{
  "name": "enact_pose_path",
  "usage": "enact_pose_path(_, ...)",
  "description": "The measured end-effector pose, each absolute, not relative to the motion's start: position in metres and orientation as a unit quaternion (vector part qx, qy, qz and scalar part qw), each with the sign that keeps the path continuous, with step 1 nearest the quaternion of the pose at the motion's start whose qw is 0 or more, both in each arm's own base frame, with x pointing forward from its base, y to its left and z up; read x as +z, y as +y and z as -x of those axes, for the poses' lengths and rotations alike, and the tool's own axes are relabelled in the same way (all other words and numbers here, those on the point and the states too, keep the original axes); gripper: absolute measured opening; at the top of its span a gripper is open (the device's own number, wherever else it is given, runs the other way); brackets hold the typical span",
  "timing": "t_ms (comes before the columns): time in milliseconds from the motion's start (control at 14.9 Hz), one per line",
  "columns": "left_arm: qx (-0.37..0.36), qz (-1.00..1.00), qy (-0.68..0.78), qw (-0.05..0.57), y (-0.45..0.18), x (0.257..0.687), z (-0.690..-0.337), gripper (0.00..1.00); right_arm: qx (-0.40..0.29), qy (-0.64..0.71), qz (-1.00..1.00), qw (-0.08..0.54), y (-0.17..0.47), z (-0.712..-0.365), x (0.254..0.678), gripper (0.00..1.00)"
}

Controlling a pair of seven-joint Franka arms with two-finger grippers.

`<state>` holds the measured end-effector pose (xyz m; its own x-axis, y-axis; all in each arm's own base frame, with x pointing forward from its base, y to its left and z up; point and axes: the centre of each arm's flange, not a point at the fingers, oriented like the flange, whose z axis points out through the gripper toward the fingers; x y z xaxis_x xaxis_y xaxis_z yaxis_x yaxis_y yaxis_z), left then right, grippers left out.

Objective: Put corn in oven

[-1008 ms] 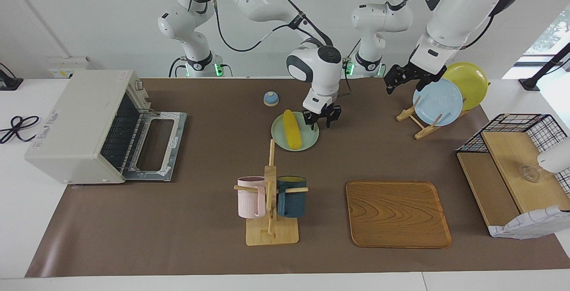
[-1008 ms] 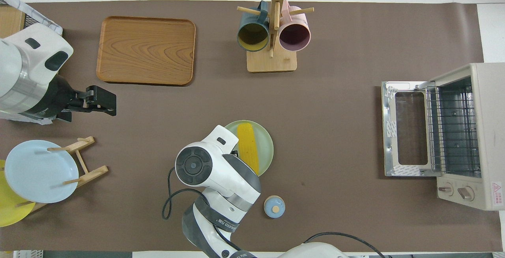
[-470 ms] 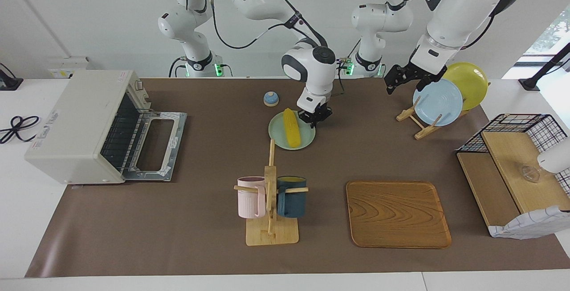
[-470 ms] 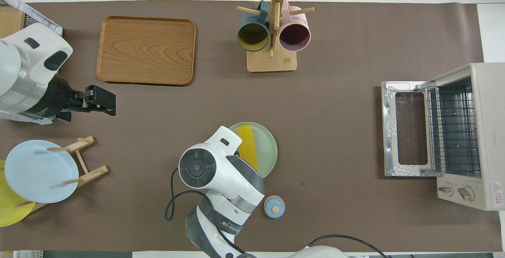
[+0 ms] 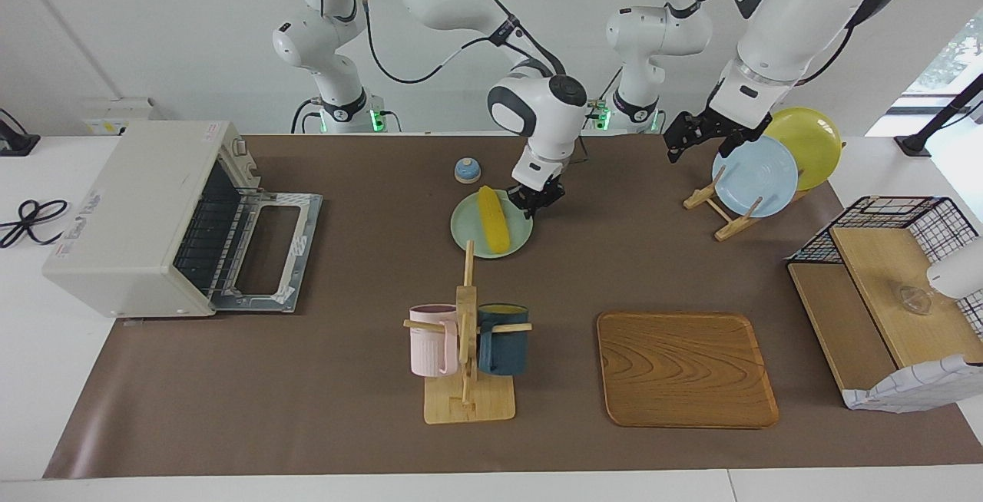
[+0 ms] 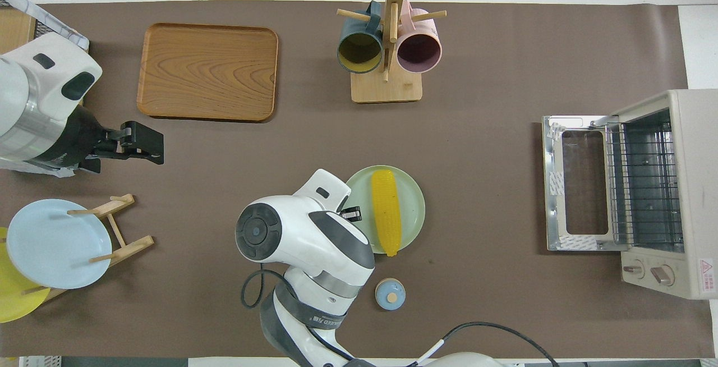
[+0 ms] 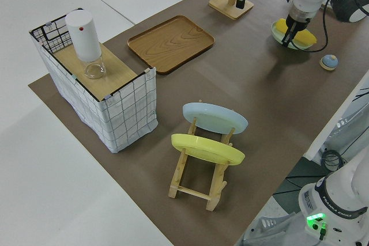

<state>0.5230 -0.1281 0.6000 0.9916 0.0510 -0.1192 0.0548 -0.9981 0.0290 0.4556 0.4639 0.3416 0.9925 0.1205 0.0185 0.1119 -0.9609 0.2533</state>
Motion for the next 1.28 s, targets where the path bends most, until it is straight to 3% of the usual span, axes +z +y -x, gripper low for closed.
enact_pose_path(202,-0.059,-0.998,0.027,0.016,-0.128,0.600,-0.523,1.00,0.008,0.002,-0.991,0.137,0.394,-0.504,0.379,0.03)
enact_pose_path(470,-0.059,-0.998,0.027,0.016,-0.128,0.600,-0.523,1.00,-0.029,-0.029,-0.988,0.151,0.292,-0.532,0.420,0.03)
enact_pose_path(1276,-0.059,-0.998,0.027,0.016,-0.128,0.600,-0.523,1.00,-0.122,-0.013,-0.981,0.150,0.047,-0.554,0.396,0.03)
